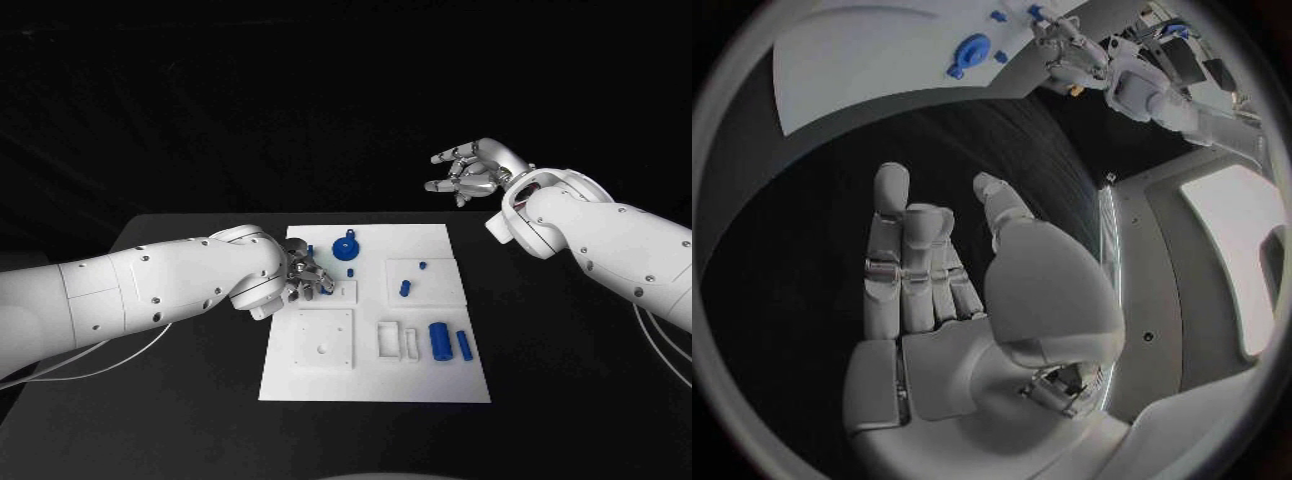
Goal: Assemble the parts on the task board
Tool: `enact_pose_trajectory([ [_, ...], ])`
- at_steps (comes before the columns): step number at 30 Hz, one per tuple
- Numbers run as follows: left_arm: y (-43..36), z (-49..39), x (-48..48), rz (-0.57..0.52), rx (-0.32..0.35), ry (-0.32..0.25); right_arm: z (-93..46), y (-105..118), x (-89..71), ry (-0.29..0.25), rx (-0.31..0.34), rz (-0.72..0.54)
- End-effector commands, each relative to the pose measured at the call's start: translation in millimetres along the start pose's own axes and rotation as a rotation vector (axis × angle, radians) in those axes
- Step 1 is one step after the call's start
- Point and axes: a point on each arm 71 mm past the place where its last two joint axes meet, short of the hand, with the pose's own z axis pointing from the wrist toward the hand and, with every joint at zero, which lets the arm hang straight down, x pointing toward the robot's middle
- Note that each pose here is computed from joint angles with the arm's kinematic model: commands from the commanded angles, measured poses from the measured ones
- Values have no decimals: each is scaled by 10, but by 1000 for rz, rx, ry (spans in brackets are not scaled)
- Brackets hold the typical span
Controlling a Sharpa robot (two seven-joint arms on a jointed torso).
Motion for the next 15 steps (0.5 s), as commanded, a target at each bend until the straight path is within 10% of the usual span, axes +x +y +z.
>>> enact_pose_trajectory([
  [1,38,21,55,15,-24,34,1,4,12,17,-4,-6],
  [15,19,27,61,16,-16,40,2,-11,22,21,1,-7],
])
